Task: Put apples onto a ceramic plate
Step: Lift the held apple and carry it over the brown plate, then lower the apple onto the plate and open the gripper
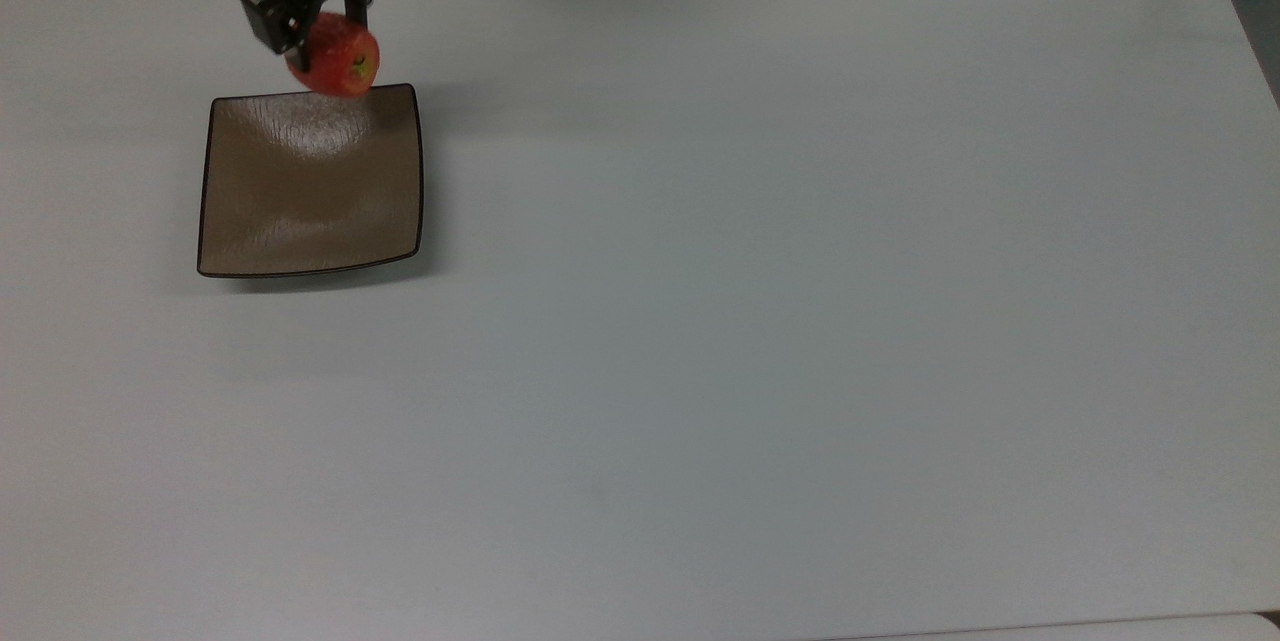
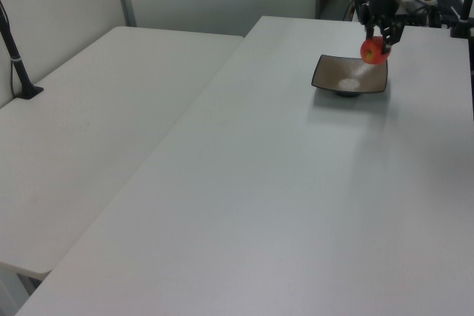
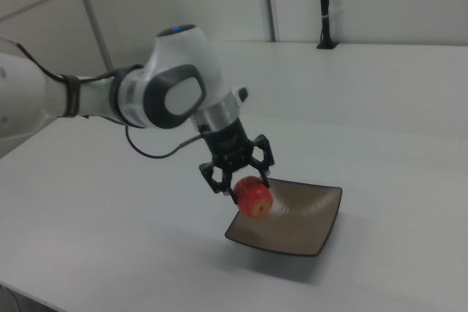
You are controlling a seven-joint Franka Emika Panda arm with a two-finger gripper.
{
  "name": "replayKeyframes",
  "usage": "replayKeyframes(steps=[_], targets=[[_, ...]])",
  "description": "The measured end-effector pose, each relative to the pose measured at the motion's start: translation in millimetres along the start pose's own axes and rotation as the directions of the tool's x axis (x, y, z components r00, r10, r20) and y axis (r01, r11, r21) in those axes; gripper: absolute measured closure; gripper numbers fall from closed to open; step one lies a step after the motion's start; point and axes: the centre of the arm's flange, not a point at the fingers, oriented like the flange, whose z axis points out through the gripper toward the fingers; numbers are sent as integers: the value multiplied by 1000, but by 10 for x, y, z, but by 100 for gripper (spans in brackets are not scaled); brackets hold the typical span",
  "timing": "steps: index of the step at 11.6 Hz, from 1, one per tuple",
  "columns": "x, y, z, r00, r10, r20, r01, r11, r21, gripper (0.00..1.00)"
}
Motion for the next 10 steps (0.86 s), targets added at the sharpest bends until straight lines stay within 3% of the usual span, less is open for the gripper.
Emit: replayKeyframes(steps=[2,3,5,8,10], targets=[[4,138,312,1000,25,-2,-25,1000,13,23],[16,155,389,1000,28,1,-28,999,22,9],[22,174,384,999,32,0,-32,999,20,2],[-4,248,285,998,63,-10,-63,998,0,0],[-20,304,177,986,166,-25,-166,986,5,0]])
